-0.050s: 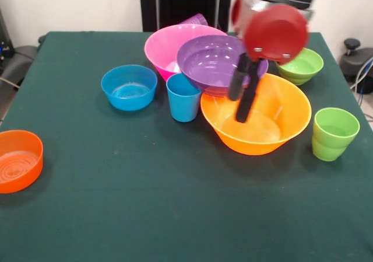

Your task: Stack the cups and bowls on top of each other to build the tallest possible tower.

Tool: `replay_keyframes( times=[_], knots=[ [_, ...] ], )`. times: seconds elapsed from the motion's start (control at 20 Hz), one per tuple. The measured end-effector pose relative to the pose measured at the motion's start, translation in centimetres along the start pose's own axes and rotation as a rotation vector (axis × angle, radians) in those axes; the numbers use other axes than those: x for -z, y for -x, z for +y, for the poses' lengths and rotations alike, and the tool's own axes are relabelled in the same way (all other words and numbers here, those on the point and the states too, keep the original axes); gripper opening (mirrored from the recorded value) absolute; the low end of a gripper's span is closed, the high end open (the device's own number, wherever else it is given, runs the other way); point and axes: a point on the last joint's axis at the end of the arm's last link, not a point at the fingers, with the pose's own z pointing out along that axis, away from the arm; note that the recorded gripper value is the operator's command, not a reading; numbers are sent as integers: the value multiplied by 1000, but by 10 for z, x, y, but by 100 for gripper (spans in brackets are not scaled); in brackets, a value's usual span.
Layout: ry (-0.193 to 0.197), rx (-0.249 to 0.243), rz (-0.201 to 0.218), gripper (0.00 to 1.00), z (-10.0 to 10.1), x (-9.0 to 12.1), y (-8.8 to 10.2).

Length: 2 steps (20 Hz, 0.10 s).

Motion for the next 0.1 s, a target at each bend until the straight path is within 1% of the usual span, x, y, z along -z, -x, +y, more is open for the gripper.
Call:
replay_keyframes(
  times=[0.05,0.1],
  knots=[
    [-4,-1,-3,100,2,1,-4],
    [-9,-5,-9,100,7,5,-15]
  ],
)
